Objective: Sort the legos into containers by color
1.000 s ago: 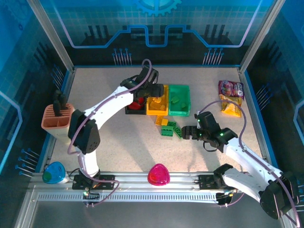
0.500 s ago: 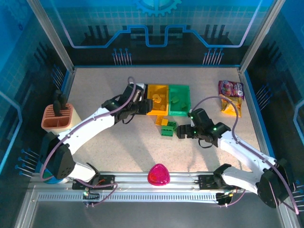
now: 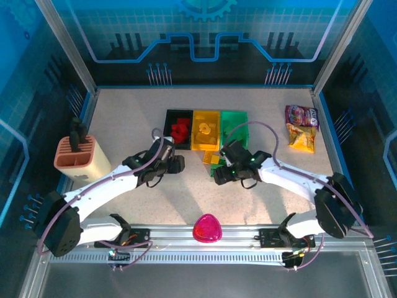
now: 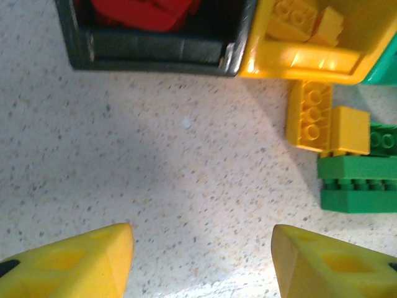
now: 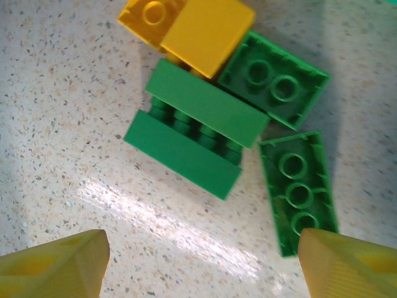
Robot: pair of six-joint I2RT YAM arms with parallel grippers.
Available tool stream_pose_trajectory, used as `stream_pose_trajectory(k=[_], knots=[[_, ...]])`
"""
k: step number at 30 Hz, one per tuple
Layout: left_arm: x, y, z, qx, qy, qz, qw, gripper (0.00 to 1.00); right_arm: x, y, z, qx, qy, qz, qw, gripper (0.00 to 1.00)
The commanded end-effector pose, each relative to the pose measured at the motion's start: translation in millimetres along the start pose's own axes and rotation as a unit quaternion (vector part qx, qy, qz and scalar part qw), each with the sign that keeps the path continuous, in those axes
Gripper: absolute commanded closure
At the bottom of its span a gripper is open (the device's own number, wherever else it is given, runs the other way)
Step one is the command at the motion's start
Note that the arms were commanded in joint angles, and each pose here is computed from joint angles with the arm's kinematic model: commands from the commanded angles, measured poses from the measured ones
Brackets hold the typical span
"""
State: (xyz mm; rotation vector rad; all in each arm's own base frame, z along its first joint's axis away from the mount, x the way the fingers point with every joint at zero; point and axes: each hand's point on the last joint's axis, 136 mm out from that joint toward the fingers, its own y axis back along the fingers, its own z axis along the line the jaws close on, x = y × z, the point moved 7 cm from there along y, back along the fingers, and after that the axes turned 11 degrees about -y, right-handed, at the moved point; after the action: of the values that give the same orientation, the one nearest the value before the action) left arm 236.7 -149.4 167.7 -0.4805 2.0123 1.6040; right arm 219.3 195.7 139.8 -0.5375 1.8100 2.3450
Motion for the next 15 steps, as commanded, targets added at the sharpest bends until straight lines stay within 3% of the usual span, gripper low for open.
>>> stream_pose_trajectory(k=[1, 15], knots=[[5, 6, 4, 0.001, 0.023, -0.017, 1.0, 0.39, -11, -4, 14, -0.009, 0.039, 0.007, 0.999, 0.2], [30, 13, 19, -0.007, 0.039, -0.02, 0.999, 0.4, -17, -45, 33, 0.039, 0.089, 0.065, 0.993, 0.25]])
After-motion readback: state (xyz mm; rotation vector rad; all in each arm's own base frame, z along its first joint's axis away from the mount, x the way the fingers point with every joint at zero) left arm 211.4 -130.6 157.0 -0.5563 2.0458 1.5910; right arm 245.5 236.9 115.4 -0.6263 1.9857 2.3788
